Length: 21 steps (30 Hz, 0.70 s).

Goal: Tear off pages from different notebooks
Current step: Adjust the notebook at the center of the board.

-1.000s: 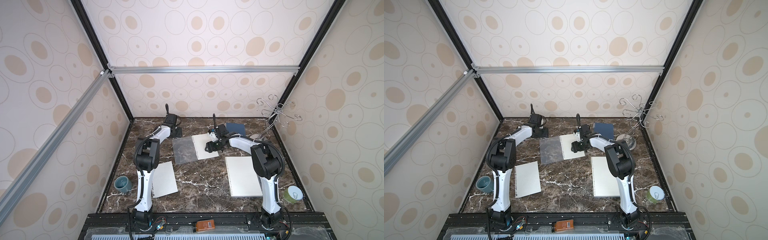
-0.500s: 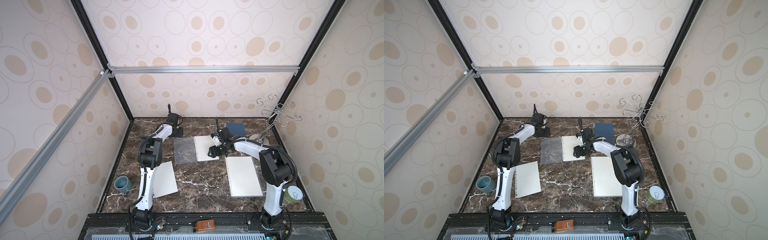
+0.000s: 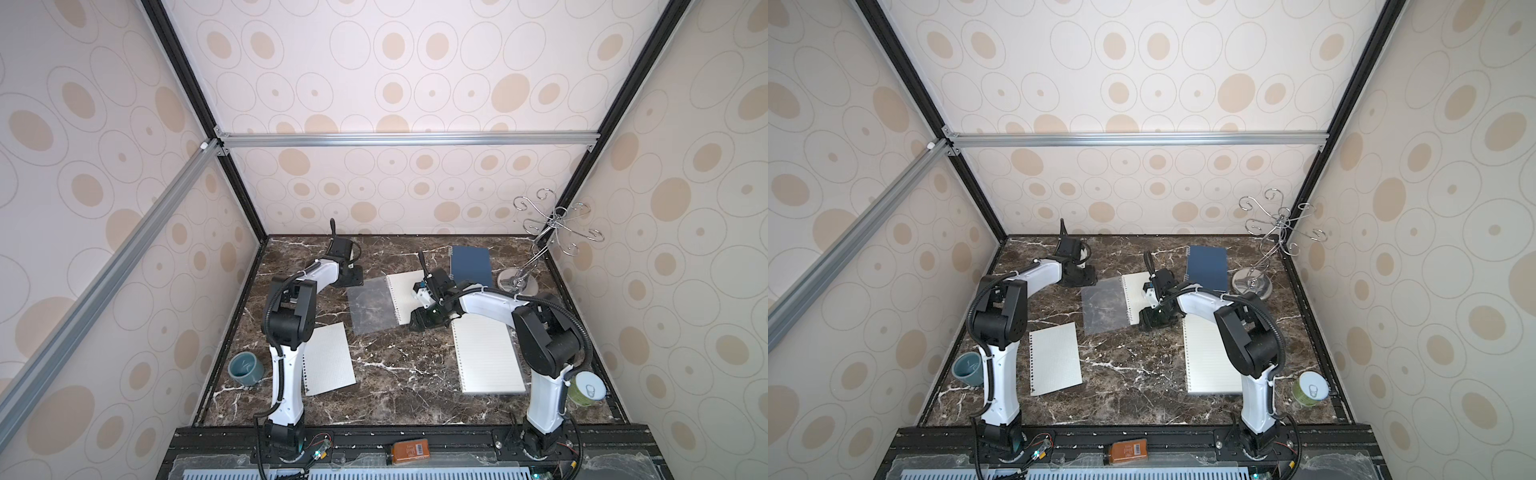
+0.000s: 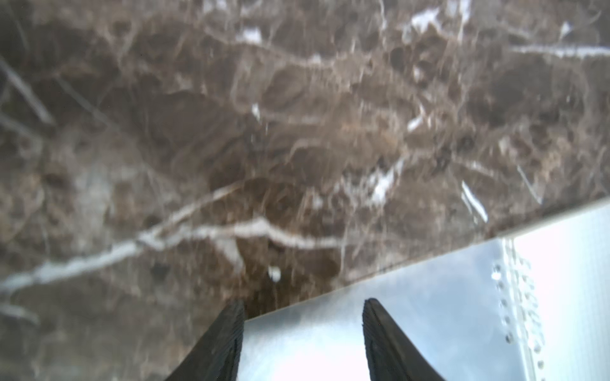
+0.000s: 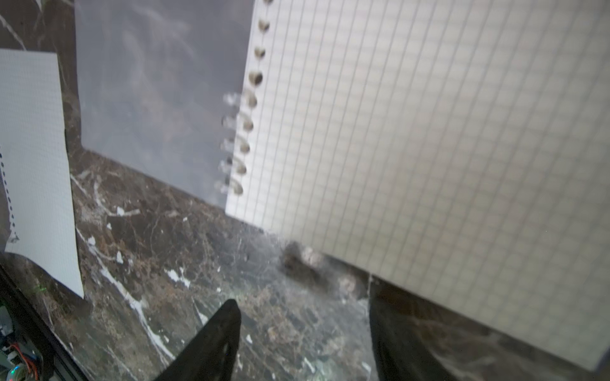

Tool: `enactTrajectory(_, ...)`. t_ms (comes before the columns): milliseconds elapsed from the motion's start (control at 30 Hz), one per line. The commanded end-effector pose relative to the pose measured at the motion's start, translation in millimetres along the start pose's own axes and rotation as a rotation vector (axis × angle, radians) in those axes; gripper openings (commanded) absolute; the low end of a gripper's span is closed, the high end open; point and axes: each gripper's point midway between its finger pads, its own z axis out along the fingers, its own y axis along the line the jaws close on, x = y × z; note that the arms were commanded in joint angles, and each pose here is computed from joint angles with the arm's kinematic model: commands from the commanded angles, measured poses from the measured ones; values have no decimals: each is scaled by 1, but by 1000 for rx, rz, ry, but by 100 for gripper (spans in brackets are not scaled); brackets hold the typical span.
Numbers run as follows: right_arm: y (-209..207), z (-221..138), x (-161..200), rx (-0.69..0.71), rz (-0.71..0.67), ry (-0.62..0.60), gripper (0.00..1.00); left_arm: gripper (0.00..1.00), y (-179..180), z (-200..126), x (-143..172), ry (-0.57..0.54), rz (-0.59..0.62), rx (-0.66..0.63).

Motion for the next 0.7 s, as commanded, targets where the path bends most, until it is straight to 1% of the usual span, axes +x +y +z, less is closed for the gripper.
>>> enactTrajectory(0,-26,14,-12,74,-8,13,65,58,5,1,44,98,-54,4)
enactTrajectory(167,-41,21,-52,81,-15,-18,65,58,-6,-14,72,109,-65,53)
enactTrajectory(300,-48,23,-79,48,7,-41,65,58,-27,-26,92,116,-51,114)
enactTrajectory(367,-48,22,-87,9,40,-54,65,58,-42,-32,101,121,-37,155)
enactTrajectory(433,-46,21,-90,-38,78,-61,64,58,-52,-37,109,122,-26,174)
enactTrajectory(500,-49,18,-88,-33,117,-73,64,58,-57,-41,112,114,-23,175)
enactTrajectory(600,-59,13,-81,-55,217,-95,65,58,-53,-43,114,106,-32,157)
enactTrajectory(667,-58,13,-75,-117,277,-115,65,58,-52,-42,114,108,-33,157)
